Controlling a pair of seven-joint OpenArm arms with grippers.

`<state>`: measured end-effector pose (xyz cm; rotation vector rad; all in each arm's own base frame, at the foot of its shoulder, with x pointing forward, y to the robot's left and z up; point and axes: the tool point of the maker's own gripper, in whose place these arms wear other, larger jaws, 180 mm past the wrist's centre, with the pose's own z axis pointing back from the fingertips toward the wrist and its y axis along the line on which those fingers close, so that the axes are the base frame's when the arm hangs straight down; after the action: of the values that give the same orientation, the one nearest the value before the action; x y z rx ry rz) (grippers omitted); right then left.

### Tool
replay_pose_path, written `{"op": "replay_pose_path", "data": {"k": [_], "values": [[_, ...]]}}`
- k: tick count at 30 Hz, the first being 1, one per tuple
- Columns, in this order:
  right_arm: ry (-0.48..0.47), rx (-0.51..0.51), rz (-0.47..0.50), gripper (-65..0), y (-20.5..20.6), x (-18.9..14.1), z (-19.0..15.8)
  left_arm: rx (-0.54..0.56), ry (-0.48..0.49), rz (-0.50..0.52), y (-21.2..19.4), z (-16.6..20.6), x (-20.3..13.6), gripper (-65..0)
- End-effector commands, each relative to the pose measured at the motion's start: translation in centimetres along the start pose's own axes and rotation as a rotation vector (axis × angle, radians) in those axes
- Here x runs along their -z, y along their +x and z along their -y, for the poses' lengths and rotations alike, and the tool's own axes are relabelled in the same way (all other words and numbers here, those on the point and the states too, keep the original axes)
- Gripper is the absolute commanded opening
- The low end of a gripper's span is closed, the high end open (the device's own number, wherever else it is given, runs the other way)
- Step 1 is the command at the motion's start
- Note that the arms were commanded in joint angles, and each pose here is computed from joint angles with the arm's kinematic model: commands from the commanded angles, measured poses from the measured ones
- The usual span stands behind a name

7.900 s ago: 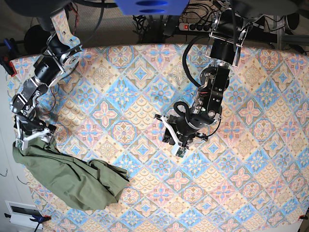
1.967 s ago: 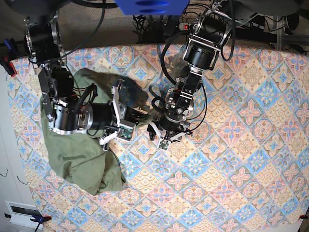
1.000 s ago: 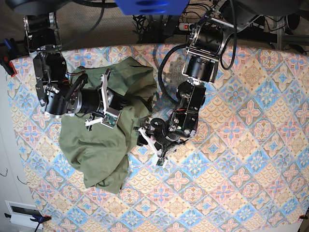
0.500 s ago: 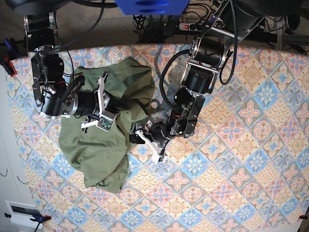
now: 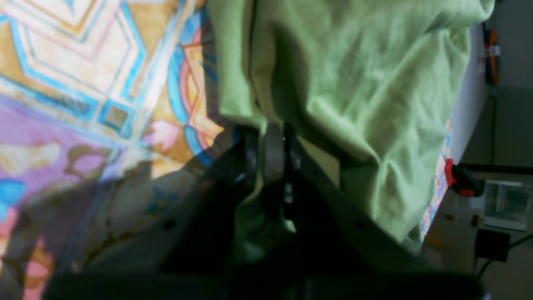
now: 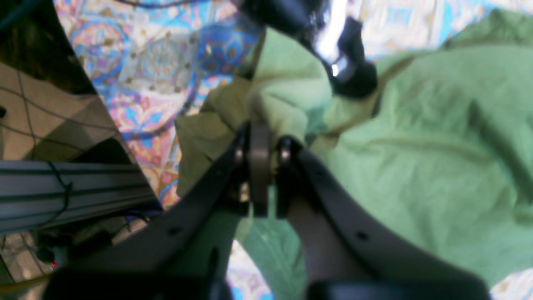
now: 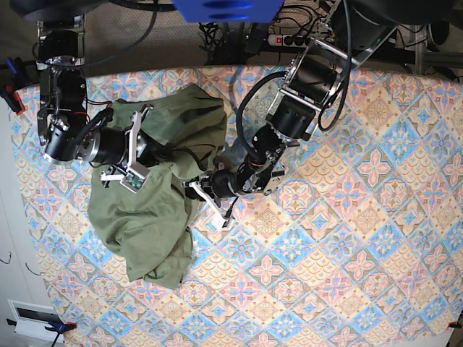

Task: Layout the t-shirt on the table in an organized manner, then fold the t-shirt properly
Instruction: 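Drag the shirt with the left gripper away from the right gripper, stretching it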

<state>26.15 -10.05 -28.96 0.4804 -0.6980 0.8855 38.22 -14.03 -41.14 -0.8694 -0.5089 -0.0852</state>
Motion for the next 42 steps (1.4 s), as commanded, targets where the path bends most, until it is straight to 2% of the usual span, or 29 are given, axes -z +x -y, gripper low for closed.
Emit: {"op": "replay_pose_path", "data": {"k": [1, 4, 8, 13, 19, 33, 38, 42], "values": [[-0.025, -0.015, 0.035, -64.3, 0.9, -0.9, 0.6, 0.028, -0.063, 0.068, 3.1, 2.6, -0.3, -65.0], [-0.1, 0.034, 0.047, -64.3, 0.1, -2.6, 2.4, 0.038, -0.135, 0.191, 6.7, 5.1, -2.2, -65.0], [-0.241, 0.1, 0.084, -64.3, -0.7, -6.0, 5.5, -0.029, -0.135, 0.346, 10.2, 3.9, -6.1, -65.0], [-0.399, 0.145, 0.143, -64.4, -0.8, -10.3, 8.7, -0.032, -0.152, 0.398, 10.1, 4.3, -7.8, -65.0], [-0.529, 0.187, 0.195, -64.5, -1.3, -14.2, 10.7, -0.02, -0.161, 0.431, 8.1, 4.2, -10.0, -65.0], [-0.711, 0.143, 0.389, -64.5, 3.3, -20.5, 14.2, 0.042, -0.196, 0.502, 3.7, 6.3, -15.6, -65.0], [-0.763, 0.137, 0.447, -64.5, 4.0, -22.5, 14.7, 0.052, -0.24, 0.452, -0.2, 8.7, -15.9, -65.0], [-0.788, 0.149, 0.457, -64.5, 3.6, -23.3, 14.8, 0.156, -0.213, 0.378, -3.0, 9.5, -15.2, -65.0]]}}
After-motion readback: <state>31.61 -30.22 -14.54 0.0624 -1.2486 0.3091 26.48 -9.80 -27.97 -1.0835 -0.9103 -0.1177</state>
